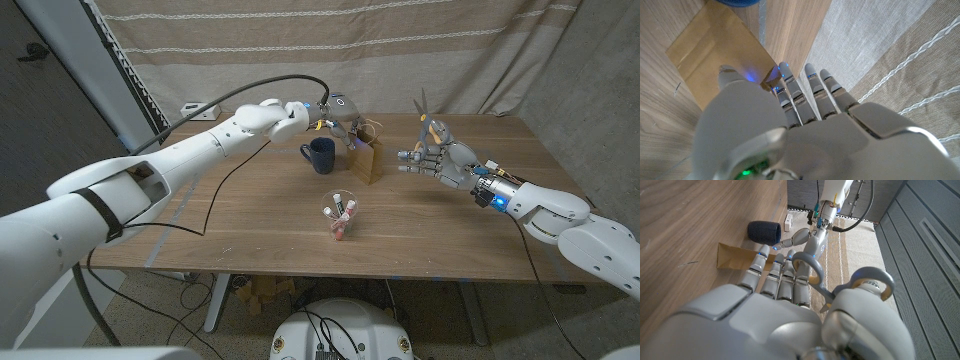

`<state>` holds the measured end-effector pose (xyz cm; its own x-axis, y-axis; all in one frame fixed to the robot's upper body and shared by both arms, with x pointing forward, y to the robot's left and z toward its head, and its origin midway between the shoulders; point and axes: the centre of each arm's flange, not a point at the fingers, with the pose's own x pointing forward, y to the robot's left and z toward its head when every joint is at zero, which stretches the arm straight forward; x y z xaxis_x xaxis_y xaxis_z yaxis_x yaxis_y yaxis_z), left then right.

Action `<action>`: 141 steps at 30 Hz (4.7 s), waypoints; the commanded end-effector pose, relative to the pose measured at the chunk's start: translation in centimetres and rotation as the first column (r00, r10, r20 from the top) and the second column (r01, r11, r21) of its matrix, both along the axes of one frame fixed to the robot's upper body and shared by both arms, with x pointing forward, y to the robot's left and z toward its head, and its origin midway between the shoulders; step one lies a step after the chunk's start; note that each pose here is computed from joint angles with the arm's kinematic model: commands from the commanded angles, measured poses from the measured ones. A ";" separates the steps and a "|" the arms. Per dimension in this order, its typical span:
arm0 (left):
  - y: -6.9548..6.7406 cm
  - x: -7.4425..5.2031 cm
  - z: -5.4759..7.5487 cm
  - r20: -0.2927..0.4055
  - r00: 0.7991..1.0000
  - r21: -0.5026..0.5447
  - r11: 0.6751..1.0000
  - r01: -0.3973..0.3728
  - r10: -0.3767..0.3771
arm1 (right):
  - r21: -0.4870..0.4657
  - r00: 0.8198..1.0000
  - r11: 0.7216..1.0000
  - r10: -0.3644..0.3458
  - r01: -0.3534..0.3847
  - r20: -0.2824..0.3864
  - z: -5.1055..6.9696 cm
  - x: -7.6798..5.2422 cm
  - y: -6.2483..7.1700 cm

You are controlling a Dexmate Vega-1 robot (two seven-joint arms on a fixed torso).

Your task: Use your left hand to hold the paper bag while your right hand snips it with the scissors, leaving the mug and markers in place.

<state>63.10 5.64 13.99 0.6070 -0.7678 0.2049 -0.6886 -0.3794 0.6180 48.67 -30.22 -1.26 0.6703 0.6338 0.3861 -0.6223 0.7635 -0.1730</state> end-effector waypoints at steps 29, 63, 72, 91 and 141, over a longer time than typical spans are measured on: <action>-0.4 0.3 -0.3 -0.026 0.999 0.010 0.999 -0.036 0.036 | 0.008 1.000 1.000 -0.001 0.001 -0.006 0.0 -0.2 -0.4; -0.3 -0.4 -1.0 -0.021 0.998 -0.023 0.998 0.065 -0.065 | 0.010 1.000 1.000 0.000 0.000 0.005 -0.1 -0.6 -0.5; -0.3 -0.4 -1.3 -0.016 0.997 -0.029 0.997 0.077 -0.077 | 0.014 1.000 1.000 -0.003 0.003 0.007 -0.1 -0.8 -0.4; -0.1 -0.1 -1.4 -0.055 0.991 -0.071 0.991 0.116 -0.120 | 0.015 1.000 1.000 -0.002 0.002 0.001 0.0 -0.2 -0.6; 5.1 -0.4 -1.3 -0.170 0.926 -0.804 0.590 0.068 -0.337 | 0.026 1.000 1.000 0.010 -0.010 -0.004 0.6 1.2 -0.8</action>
<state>62.54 9.27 13.24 0.5722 -0.6077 0.5507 -0.4638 0.3140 0.8284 49.45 -30.99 -0.80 0.6690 0.6260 0.4007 -0.6251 0.7655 -0.1524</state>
